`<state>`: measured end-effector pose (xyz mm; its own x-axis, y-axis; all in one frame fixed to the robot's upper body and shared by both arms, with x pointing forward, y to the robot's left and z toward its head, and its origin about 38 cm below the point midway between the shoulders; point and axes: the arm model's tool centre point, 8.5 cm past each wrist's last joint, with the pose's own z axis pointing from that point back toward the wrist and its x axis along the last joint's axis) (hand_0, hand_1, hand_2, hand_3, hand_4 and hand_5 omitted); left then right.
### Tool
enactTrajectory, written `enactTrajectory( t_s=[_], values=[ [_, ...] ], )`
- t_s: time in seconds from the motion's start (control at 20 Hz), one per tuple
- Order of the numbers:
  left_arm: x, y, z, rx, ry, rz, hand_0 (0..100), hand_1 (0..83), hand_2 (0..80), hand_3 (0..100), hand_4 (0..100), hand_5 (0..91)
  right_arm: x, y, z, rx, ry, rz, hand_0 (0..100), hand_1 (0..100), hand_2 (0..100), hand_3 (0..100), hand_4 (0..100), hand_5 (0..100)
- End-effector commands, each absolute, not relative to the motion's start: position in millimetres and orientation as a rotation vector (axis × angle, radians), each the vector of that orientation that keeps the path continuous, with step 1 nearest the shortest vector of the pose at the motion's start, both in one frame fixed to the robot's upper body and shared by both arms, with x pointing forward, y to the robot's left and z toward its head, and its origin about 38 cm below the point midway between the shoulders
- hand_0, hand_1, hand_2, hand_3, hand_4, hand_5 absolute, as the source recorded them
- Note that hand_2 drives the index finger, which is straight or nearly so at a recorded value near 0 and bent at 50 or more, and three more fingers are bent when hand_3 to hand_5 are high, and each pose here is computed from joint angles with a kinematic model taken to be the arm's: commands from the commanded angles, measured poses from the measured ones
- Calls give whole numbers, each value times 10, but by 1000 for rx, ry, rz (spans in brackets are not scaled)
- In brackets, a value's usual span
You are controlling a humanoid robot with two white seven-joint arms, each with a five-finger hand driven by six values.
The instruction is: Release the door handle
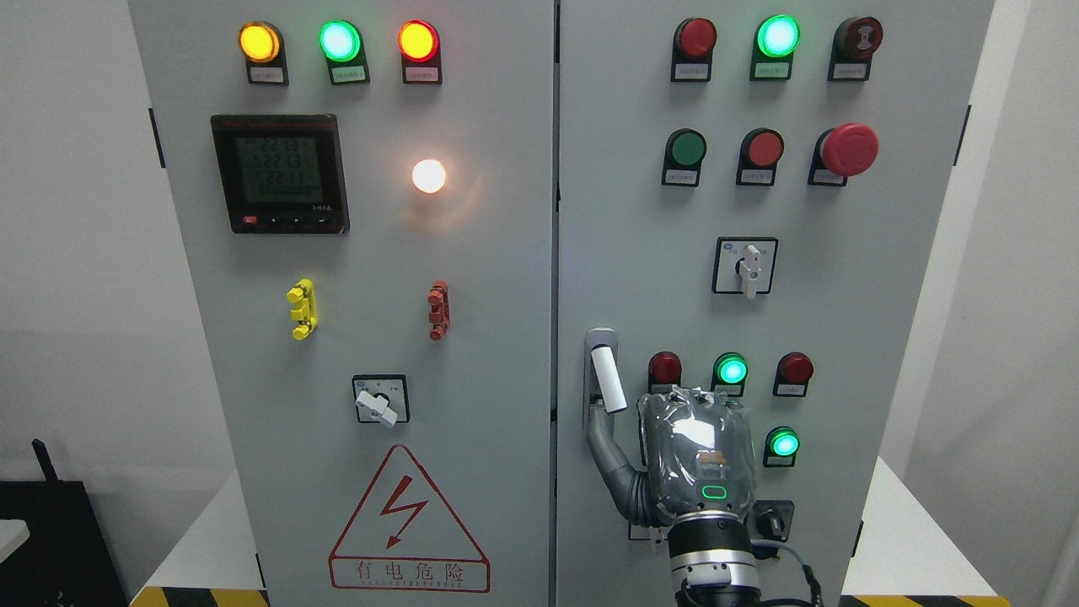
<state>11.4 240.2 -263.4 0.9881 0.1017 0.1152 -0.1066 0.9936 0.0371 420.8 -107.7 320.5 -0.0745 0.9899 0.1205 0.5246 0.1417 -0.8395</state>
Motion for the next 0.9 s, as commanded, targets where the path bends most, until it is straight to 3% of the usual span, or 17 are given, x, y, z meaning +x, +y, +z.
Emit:
enactTrajectory(
  t_s=[0.0,0.85],
  values=[
    [2,2392,-2640,41,-110,104,120,389,0,0,0,0,4207,-1076,3198,-1470,-1696,818,546,0,1000,1000,998,934],
    [2,2392,-2640,41,-110,107,120,389,0,0,0,0,4203,-1083,3206,-1470,-1697,813,554,0,1000,1000,999,935]
  ],
)
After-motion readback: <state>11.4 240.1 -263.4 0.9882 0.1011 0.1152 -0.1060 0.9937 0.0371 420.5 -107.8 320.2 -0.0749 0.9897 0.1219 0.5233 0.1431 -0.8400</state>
